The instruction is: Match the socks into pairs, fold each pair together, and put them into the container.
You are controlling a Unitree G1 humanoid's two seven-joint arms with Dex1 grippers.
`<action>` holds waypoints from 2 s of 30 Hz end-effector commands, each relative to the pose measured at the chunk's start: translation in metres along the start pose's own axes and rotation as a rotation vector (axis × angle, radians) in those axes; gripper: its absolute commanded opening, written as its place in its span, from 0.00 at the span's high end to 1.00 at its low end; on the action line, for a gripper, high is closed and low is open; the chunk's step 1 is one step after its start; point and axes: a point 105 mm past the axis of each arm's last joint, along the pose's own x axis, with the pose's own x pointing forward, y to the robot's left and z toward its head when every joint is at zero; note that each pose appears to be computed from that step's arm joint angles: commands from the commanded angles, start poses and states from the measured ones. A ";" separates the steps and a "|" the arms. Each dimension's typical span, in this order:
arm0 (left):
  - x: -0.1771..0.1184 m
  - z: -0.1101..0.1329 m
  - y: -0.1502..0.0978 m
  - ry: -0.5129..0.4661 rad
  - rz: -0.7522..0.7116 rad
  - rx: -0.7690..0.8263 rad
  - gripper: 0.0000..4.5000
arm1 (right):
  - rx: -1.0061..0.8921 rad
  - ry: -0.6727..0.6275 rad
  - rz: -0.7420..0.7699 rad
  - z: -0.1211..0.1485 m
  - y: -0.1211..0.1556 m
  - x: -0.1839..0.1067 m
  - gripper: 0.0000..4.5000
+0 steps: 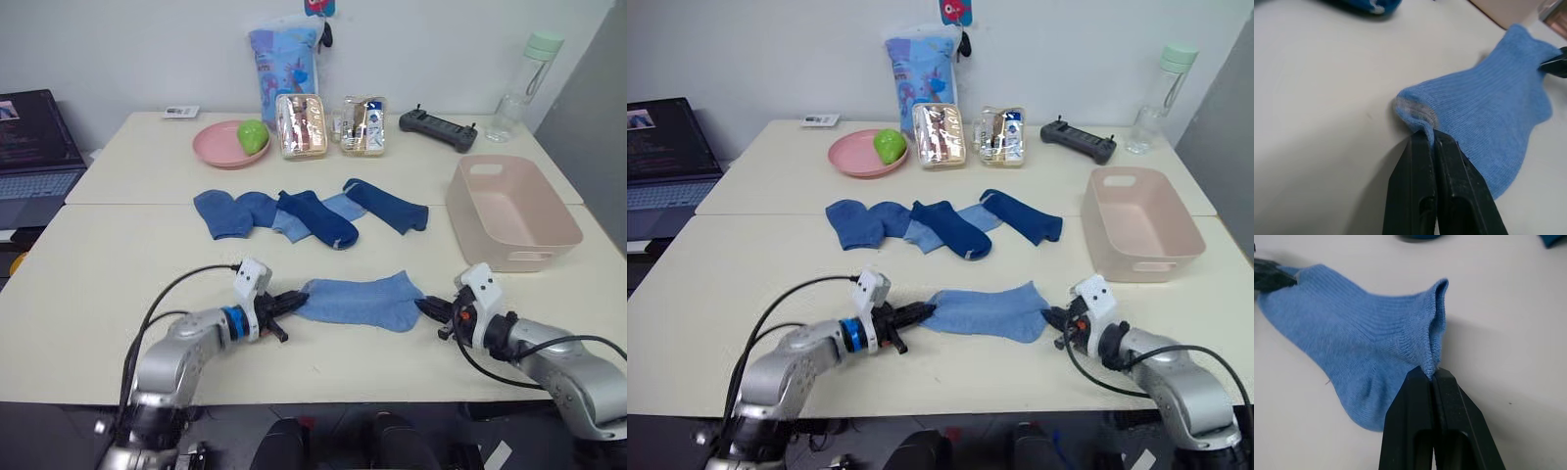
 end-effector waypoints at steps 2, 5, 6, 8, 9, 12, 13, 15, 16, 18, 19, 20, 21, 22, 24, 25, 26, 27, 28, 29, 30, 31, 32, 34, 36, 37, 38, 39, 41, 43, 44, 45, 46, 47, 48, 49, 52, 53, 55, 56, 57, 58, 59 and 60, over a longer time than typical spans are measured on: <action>-0.006 0.004 -0.015 -0.080 0.090 0.004 0.99 | -0.025 0.036 0.069 0.005 0.007 -0.004 1.00; -0.006 0.006 -0.019 -0.108 0.113 0.010 0.99 | -0.014 0.031 0.073 0.007 0.007 -0.004 1.00; -0.006 0.005 -0.020 -0.111 0.119 0.014 0.99 | -0.015 0.039 0.071 0.006 0.007 -0.004 1.00; -0.006 -0.001 -0.023 -0.110 0.141 0.020 0.99 | -0.006 0.063 0.089 0.003 0.008 -0.005 1.00; -0.006 -0.003 -0.023 -0.115 0.156 0.001 0.99 | -0.010 0.070 0.092 0.002 0.008 -0.005 1.00; -0.007 -0.007 -0.027 -0.116 0.143 -0.039 0.99 | -0.040 0.065 0.068 0.001 0.006 -0.004 1.00; -0.007 -0.007 -0.028 -0.113 0.135 -0.039 0.99 | -0.039 0.057 0.059 0.001 0.004 -0.004 1.00; -0.008 -0.006 -0.028 -0.111 0.129 -0.029 0.95 | -0.045 0.042 0.035 0.002 -0.001 -0.003 0.89; -0.008 -0.005 -0.027 -0.109 0.127 -0.022 0.90 | -0.048 0.039 0.029 0.002 -0.002 -0.003 0.84; -0.009 -0.004 -0.025 -0.106 0.122 -0.015 0.78 | -0.069 0.032 0.016 0.003 -0.006 -0.007 0.68; -0.010 -0.002 -0.024 -0.105 0.116 -0.007 0.72 | -0.083 0.025 0.013 0.004 -0.007 -0.010 0.61; -0.011 0.000 -0.023 -0.105 0.113 0.000 0.64 | -0.100 0.015 0.012 0.006 -0.008 -0.014 0.52; -0.014 0.002 -0.021 -0.106 0.110 0.011 0.58 | -0.114 0.004 0.012 0.009 -0.008 -0.017 0.46; -0.018 0.006 -0.016 -0.110 0.119 0.026 0.50 | -0.134 -0.010 0.016 0.013 -0.008 -0.021 0.37; -0.027 0.022 -0.003 -0.147 0.145 0.049 0.36 | -0.238 -0.048 0.013 0.026 -0.007 -0.027 0.21; -0.031 0.031 0.000 -0.162 0.135 0.067 0.28 | -0.294 -0.059 0.014 0.031 -0.006 -0.029 0.21; -0.035 0.041 0.004 -0.176 0.122 0.108 0.22 | -0.357 -0.070 0.018 0.036 -0.005 -0.028 0.21; -0.038 0.053 0.009 -0.197 0.112 0.162 0.22 | -0.404 -0.091 0.019 0.042 -0.003 -0.026 0.21; -0.040 0.063 0.012 -0.212 0.107 0.227 0.22 | -0.438 -0.118 0.026 0.049 -0.001 -0.023 0.21; -0.038 0.072 0.013 -0.221 0.084 0.280 0.22 | -0.459 -0.150 0.045 0.055 0.004 -0.018 0.21; -0.035 0.078 0.011 -0.224 0.051 0.315 0.22 | -0.476 -0.188 0.055 0.061 0.008 -0.013 0.25; -0.029 0.083 0.006 -0.225 0.005 0.351 0.26 | -0.487 -0.225 0.066 0.066 0.013 -0.007 0.30; -0.022 0.085 -0.002 -0.211 -0.057 0.388 0.31 | -0.493 -0.254 0.091 0.069 0.020 0.001 0.35; -0.009 0.079 -0.017 -0.169 -0.170 0.471 0.43 | -0.519 -0.278 0.113 0.069 0.029 0.016 0.50; 0.005 0.069 -0.033 -0.147 -0.261 0.502 0.57 | -0.508 -0.283 0.141 0.061 0.037 0.032 0.66; 0.012 0.062 -0.038 -0.140 -0.293 0.508 0.64 | -0.508 -0.278 0.152 0.055 0.040 0.040 0.74; 0.018 0.054 -0.043 -0.128 -0.319 0.519 0.71 | -0.504 -0.269 0.165 0.049 0.043 0.046 0.81; 0.024 0.047 -0.044 -0.114 -0.331 0.533 0.79 | -0.499 -0.262 0.173 0.044 0.045 0.051 0.90; 0.031 0.035 -0.045 -0.100 -0.342 0.545 0.94 | -0.504 -0.246 0.169 0.034 0.044 0.056 1.00; 0.037 0.021 -0.040 -0.090 -0.316 0.522 0.99 | -0.466 -0.219 0.135 0.020 0.035 0.059 1.00; 0.039 0.013 -0.034 -0.077 -0.292 0.516 0.99 | -0.449 -0.200 0.116 0.012 0.029 0.058 1.00; 0.040 0.005 -0.027 -0.058 -0.261 0.505 0.99 | -0.426 -0.187 0.095 0.006 0.023 0.058 1.00; 0.039 0.000 -0.020 -0.049 -0.239 0.503 0.99 | -0.411 -0.182 0.077 0.002 0.018 0.057 1.00; 0.037 -0.004 -0.015 -0.044 -0.224 0.500 0.99 | -0.412 -0.173 0.065 -0.003 0.014 0.055 1.00; 0.034 -0.008 -0.012 -0.040 -0.221 0.499 0.99 | -0.416 -0.163 0.062 -0.007 0.011 0.053 1.00; 0.031 -0.010 -0.010 -0.042 -0.218 0.490 0.99 | -0.415 -0.157 0.056 -0.010 0.009 0.050 1.00; 0.017 -0.012 -0.002 -0.051 -0.192 0.441 0.99 | -0.396 -0.141 0.018 -0.019 -0.002 0.036 1.00; 0.013 -0.011 0.001 -0.054 -0.180 0.425 0.99 | -0.384 -0.139 0.008 -0.021 -0.005 0.032 1.00; 0.007 -0.011 0.003 -0.053 -0.177 0.416 0.99 | -0.376 -0.139 -0.001 -0.022 -0.007 0.025 1.00; 0.004 -0.010 0.003 -0.055 -0.179 0.410 0.99 | -0.373 -0.141 -0.005 -0.022 -0.008 0.022 1.00; 0.003 -0.009 0.003 -0.059 -0.179 0.403 0.99 | -0.370 -0.144 -0.006 -0.022 -0.009 0.019 1.00; 0.001 -0.007 0.003 -0.065 -0.177 0.394 0.99 | -0.362 -0.148 -0.004 -0.022 -0.009 0.017 1.00; 0.000 -0.005 0.002 -0.070 -0.180 0.390 0.99 | -0.353 -0.160 0.004 -0.020 -0.008 0.013 1.00; -0.002 -0.003 0.001 -0.075 -0.186 0.389 0.99 | -0.346 -0.176 0.017 -0.017 -0.005 0.010 1.00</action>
